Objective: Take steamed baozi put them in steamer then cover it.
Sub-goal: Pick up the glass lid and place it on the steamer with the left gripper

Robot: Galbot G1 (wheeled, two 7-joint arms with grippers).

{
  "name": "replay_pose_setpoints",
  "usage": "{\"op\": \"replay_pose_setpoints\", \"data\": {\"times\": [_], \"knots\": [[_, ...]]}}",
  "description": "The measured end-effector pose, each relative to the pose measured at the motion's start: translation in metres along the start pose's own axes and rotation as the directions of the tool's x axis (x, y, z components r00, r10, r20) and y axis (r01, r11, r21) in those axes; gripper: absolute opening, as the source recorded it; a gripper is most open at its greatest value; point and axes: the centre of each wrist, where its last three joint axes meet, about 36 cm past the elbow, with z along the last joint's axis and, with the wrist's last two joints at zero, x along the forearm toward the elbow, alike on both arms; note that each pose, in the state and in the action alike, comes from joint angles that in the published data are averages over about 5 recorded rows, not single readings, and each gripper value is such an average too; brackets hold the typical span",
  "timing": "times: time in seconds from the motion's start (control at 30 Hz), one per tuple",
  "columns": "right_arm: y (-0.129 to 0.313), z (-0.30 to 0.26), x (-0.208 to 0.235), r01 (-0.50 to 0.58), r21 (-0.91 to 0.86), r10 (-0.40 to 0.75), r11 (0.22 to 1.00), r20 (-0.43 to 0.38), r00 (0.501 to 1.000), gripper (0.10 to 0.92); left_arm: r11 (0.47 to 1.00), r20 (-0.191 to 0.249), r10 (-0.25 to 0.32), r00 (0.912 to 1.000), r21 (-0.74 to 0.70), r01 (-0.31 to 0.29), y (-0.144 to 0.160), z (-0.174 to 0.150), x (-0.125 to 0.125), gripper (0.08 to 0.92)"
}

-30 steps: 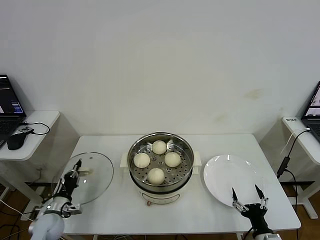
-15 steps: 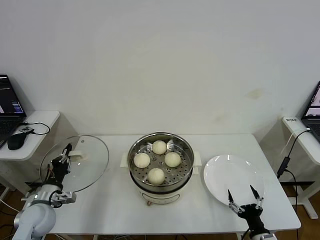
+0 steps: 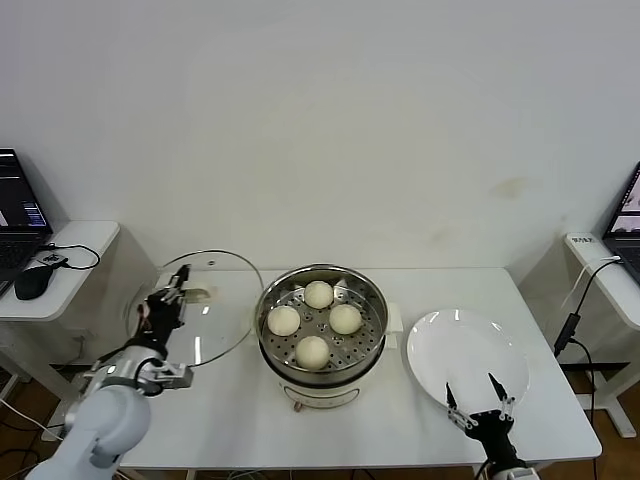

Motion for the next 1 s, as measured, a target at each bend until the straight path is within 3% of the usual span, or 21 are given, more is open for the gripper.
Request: {"op": "replay_pose_setpoints", "data": {"times": [0.43, 1.0], "knots": [[0.012, 0.005, -0.012, 0.014, 0.007, -0.014, 1.0, -0.013, 1.0, 0.823, 0.999, 0.022, 0.03, 0.9993, 0.019, -0.031, -0.002, -0.093, -0.028, 0.149], [0.022, 0.011, -0.015, 0.029, 0.02, -0.028, 0.999, -0.025, 0.999, 0.822, 0.996, 0.053, 0.09, 0.9945, -0.016, -0.09, -0.022, -0.2, -0.03, 0.149]]}}
